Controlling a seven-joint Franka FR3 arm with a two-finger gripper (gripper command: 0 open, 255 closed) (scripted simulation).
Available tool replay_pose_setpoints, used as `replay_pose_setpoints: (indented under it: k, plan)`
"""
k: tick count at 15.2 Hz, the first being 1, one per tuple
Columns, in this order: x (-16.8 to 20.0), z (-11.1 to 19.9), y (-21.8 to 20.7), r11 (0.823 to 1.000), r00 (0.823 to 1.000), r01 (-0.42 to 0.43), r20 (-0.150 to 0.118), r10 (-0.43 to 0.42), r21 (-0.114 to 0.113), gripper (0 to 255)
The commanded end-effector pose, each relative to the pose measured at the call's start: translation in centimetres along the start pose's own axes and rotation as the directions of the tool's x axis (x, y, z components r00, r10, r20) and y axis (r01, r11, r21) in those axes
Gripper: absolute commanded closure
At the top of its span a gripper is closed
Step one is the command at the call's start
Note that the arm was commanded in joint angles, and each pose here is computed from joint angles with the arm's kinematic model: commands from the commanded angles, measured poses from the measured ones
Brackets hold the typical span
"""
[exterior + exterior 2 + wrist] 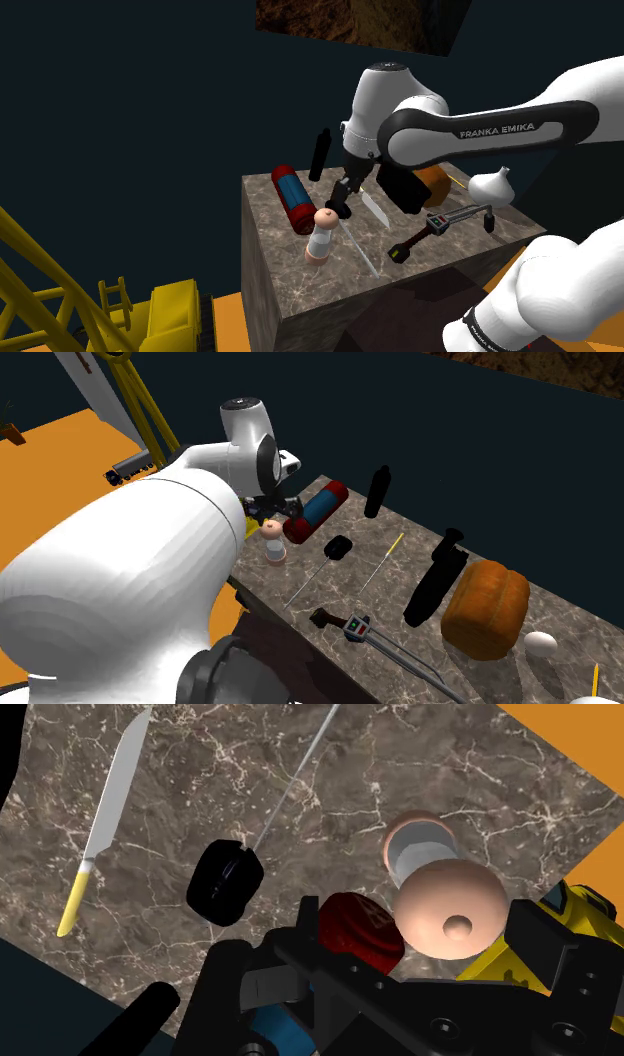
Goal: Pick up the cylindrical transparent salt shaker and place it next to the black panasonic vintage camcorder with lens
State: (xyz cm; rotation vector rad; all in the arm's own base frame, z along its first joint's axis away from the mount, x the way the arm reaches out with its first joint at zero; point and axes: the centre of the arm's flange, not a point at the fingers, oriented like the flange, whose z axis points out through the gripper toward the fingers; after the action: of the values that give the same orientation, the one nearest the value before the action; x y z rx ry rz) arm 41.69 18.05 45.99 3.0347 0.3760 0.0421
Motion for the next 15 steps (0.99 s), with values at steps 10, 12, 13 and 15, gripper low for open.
replay_pose_setpoints:
  k: [10,12,13,15]
  plan:
    - [3.9,5.3,-4.0,1.0,1.0,0.015,-0.024,-0.015,-0.005,0]
    - [3.9,6.2,-4.0,1.0,1.0,0.015,-0.024,-0.015,-0.005,0]
    - [3.9,6.2,-4.0,1.0,1.0,0.015,-0.024,-0.015,-0.005,0]
    - [3.9,6.2,-4.0,1.0,1.0,0.015,-0.024,-0.015,-0.005,0]
